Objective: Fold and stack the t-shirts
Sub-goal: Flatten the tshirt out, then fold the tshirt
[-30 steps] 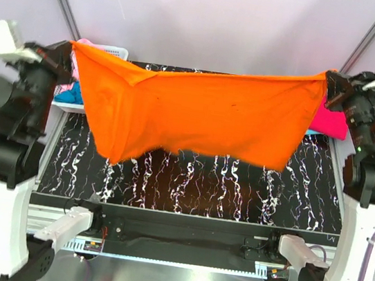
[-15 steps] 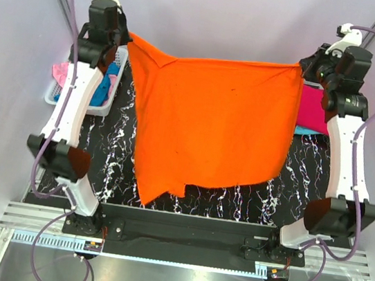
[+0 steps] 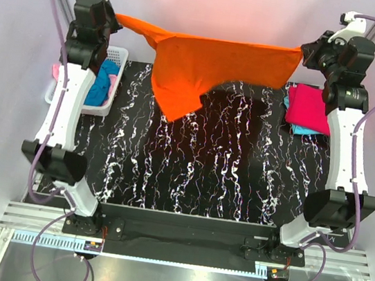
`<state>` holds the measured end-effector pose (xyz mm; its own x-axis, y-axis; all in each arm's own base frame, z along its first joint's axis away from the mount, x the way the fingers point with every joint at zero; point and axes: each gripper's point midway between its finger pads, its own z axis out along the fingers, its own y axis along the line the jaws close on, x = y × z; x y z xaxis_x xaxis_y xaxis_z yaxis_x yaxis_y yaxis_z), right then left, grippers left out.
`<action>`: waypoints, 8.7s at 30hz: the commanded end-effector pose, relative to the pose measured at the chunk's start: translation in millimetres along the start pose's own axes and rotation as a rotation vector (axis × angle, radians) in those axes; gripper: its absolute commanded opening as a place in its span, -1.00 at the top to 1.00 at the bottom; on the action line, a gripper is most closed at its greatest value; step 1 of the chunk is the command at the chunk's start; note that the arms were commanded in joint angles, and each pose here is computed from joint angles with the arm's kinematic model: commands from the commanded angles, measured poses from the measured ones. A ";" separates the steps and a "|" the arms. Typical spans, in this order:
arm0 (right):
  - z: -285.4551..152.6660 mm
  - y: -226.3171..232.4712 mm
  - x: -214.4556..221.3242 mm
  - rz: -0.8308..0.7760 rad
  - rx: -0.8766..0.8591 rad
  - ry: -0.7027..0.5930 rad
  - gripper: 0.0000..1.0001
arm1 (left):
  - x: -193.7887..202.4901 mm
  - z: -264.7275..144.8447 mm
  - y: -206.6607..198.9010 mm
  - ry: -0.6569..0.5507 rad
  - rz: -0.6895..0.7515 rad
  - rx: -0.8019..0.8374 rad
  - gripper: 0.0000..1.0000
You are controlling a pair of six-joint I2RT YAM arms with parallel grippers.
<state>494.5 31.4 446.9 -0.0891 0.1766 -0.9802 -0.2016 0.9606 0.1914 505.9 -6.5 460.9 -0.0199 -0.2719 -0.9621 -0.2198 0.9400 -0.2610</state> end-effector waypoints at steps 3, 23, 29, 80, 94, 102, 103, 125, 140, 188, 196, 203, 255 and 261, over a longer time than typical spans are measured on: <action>-35.7 7.2 9.3 0.019 -0.002 -0.027 1.00 | -40.3 -59.8 7.9 -0.145 -0.021 0.021 1.00; -182.8 -33.1 385.3 0.588 0.547 0.904 1.00 | 394.8 -225.6 76.2 0.865 -0.033 -0.240 1.00; -212.0 -31.0 411.9 0.625 0.604 0.949 1.00 | 416.9 -260.2 92.1 0.888 -0.066 -0.262 1.00; -156.0 -69.4 348.9 0.580 0.740 0.690 1.00 | 297.8 -204.5 64.0 0.509 -0.078 -0.244 1.00; -87.4 -91.3 332.4 0.537 0.736 0.655 1.00 | 291.3 -121.5 32.2 0.495 -0.027 -0.280 1.00; -60.7 -99.4 348.0 0.542 0.733 0.674 1.00 | 279.4 -73.6 25.6 0.462 -0.019 -0.312 1.00; -58.1 -99.9 348.4 0.542 0.731 0.671 1.00 | 284.4 -69.0 25.7 0.470 -0.010 -0.317 1.00; -45.0 -102.2 338.4 0.501 0.691 0.647 -0.21 | 286.9 -45.6 36.6 0.288 -0.044 -0.242 0.24; -88.7 -50.8 381.4 0.596 0.501 0.819 0.07 | 362.3 -110.4 9.9 0.695 -0.109 -0.097 0.44; -231.4 -7.8 454.8 0.683 0.674 1.110 0.49 | 442.7 -310.0 123.2 1.006 -0.016 -0.444 1.00; -221.0 -11.0 391.5 0.567 0.614 0.948 0.54 | 388.1 -293.6 88.2 0.853 -0.110 -0.267 0.92; -175.9 23.1 337.9 0.456 0.282 0.793 0.30 | 357.7 -251.1 47.2 0.794 -0.030 -0.229 0.74; -172.0 77.6 380.7 0.450 0.185 0.910 0.40 | 454.6 -185.0 -27.4 1.079 -0.071 -0.085 0.32; -174.4 77.8 381.2 0.447 0.183 0.910 0.40 | 458.8 -182.9 -34.5 1.089 -0.075 -0.066 0.47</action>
<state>271.9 136.5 88.8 -0.8611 0.3626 -0.3565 0.1877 0.8782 0.4398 319.4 -191.3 38.3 -0.8518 -0.3930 -0.3465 -0.3235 0.9147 -0.2423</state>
